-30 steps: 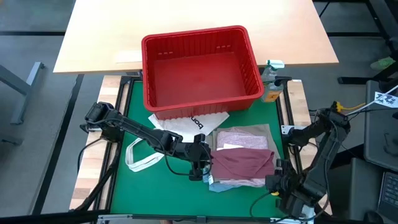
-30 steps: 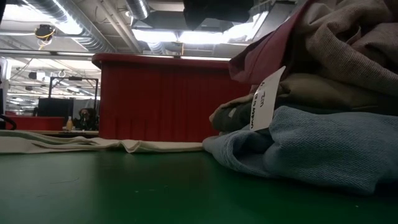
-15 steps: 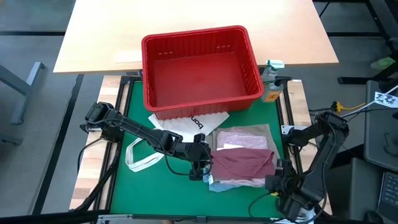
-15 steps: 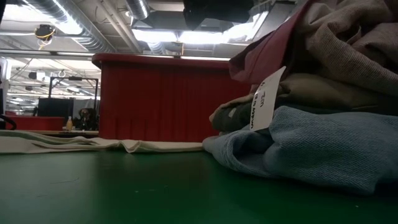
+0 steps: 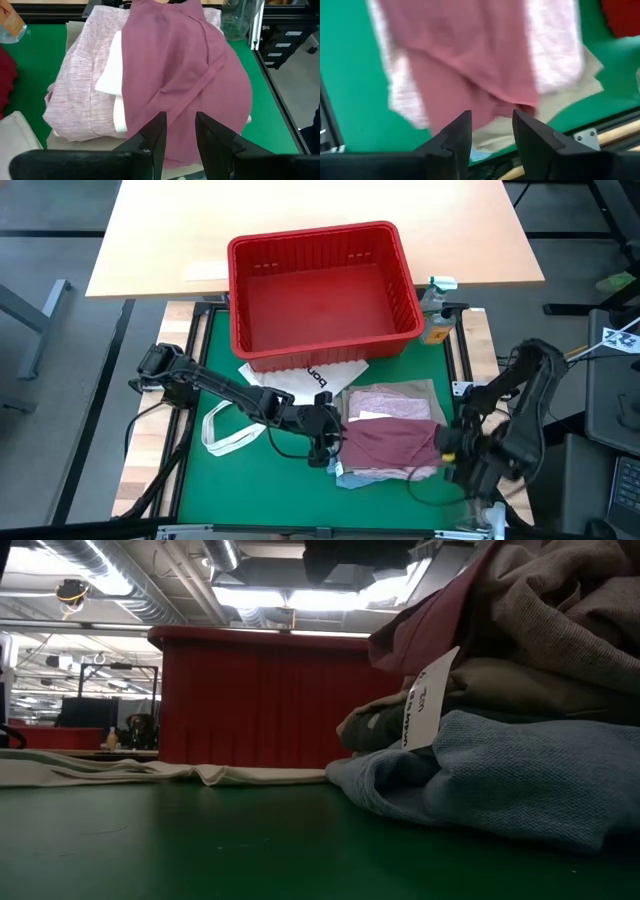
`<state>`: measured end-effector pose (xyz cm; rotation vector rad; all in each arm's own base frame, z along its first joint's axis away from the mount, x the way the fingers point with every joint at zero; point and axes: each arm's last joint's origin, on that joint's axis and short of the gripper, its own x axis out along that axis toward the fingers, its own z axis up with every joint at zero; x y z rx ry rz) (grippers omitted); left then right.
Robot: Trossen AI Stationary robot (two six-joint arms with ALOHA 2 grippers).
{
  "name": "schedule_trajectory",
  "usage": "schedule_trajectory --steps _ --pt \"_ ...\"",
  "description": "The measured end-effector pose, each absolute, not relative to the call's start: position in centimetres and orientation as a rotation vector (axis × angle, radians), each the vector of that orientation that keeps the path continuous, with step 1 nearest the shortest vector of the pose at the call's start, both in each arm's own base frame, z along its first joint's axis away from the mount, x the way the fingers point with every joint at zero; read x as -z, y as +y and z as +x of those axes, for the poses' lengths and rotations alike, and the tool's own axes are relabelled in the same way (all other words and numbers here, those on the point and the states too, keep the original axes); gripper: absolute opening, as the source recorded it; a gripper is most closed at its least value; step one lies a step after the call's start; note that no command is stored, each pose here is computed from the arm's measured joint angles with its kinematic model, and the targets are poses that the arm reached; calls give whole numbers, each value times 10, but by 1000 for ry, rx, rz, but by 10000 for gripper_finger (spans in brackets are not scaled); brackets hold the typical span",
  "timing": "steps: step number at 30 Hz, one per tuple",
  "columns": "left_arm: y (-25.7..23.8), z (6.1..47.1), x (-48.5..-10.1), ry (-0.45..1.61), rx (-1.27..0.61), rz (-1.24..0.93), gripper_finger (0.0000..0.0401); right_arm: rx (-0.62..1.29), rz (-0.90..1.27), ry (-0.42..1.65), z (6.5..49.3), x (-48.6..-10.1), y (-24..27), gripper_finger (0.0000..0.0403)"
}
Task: Fold laundry
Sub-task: Fold the red underwear
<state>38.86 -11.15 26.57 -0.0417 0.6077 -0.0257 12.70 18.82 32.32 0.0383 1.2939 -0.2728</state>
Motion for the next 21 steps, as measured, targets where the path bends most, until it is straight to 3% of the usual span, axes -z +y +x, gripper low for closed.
schedule_trajectory --steps 4,11,16,21 --pt "-108 390 -266 607 18 -43 98 324 146 1267 113 -325 154 143" --pt "-103 391 -266 607 5 -47 98 505 527 1202 80 -305 105 143" --pt "-103 391 -266 608 4 -46 98 426 727 1133 74 -288 96 143" --pt "-104 391 -266 608 6 -46 98 419 735 1137 73 -269 94 143"
